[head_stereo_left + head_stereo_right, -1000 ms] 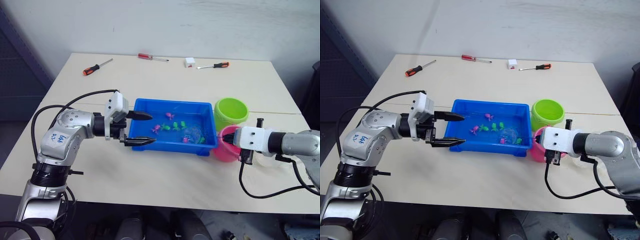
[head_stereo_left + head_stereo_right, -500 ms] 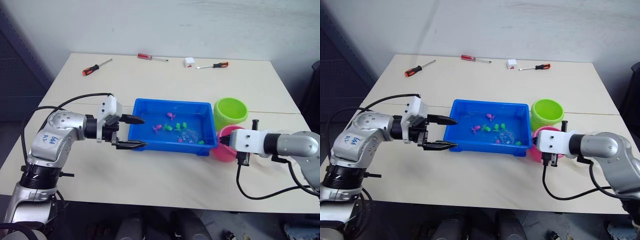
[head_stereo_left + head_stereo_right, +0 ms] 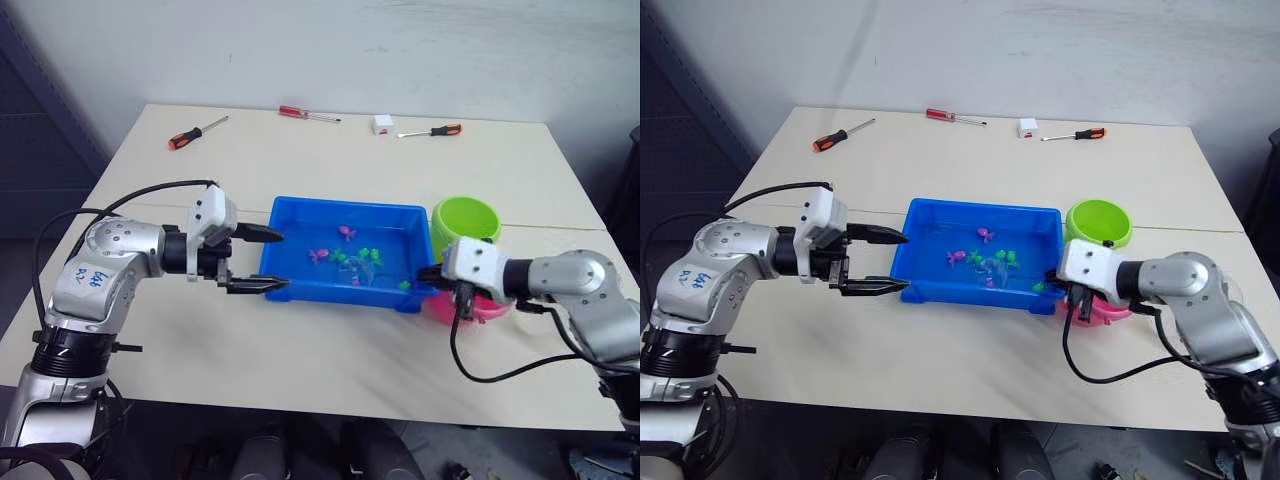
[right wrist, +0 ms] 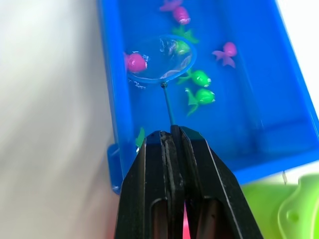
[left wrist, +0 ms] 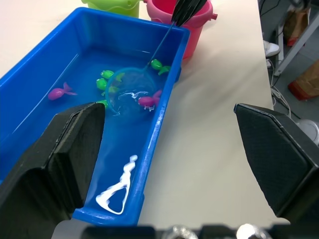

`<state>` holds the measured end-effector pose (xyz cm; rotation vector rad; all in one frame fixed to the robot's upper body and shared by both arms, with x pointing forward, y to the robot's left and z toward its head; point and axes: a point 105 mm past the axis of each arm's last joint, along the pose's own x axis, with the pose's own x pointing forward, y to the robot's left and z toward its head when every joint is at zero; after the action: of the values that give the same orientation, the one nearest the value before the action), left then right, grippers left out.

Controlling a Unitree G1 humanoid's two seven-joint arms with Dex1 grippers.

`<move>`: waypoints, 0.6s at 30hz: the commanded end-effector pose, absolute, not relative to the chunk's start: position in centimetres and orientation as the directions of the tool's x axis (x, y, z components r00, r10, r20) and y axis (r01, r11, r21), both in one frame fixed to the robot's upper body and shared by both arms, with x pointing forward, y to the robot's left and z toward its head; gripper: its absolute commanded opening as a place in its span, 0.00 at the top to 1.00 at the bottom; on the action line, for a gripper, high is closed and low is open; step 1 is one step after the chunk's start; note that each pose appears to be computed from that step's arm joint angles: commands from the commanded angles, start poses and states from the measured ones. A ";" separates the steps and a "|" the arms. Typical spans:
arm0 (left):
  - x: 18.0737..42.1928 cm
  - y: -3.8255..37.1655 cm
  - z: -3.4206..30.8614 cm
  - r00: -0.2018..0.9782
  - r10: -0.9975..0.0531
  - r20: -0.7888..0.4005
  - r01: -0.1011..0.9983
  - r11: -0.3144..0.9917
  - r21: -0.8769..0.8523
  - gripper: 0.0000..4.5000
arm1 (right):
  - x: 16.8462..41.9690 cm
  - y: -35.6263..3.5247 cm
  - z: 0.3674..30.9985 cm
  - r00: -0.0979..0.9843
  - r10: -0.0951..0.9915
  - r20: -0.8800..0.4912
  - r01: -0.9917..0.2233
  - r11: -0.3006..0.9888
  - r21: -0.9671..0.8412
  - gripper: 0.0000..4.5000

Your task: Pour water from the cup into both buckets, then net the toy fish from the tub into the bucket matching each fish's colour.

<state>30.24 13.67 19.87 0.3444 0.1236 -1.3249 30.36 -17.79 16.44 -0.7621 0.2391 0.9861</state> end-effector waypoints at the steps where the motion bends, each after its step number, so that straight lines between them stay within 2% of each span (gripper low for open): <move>1: 30.3 13.7 20.8 0.254 -0.933 -0.255 0.957 0.204 0.208 0.01 | 29.7 -18.1 18.0 0.560 0.690 -0.458 -0.824 0.412 -0.389 1.00; 4: 30.5 13.1 21.0 0.228 -0.946 -0.232 0.964 0.185 0.190 0.01 | 29.3 -19.1 18.3 0.587 0.688 -0.426 -0.809 0.513 -0.287 1.00; 7: 30.7 12.8 20.9 0.201 -0.952 -0.230 0.971 0.161 0.178 0.01 | 29.3 -19.5 18.5 0.618 0.674 -0.404 -0.785 0.560 -0.266 1.00; 11: 31.0 11.9 21.3 0.161 -0.965 -0.205 0.977 0.128 0.168 0.01 | 28.5 -20.4 19.6 0.653 0.684 -0.325 -0.749 0.646 -0.144 1.00; 15: 30.9 11.0 21.8 0.119 -0.978 -0.172 0.983 0.091 0.159 0.01 | 27.1 -21.4 20.7 0.682 0.666 -0.301 -0.724 0.674 -0.148 1.00; 18: 30.5 9.2 22.6 0.037 -0.993 -0.115 0.991 0.022 0.130 0.01 | 25.2 -23.0 21.4 0.729 0.624 -0.281 -0.677 0.717 -0.166 1.00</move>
<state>31.11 10.21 21.21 0.2148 0.0419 -1.4720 26.43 -22.42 19.42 -0.2354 0.2755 0.7554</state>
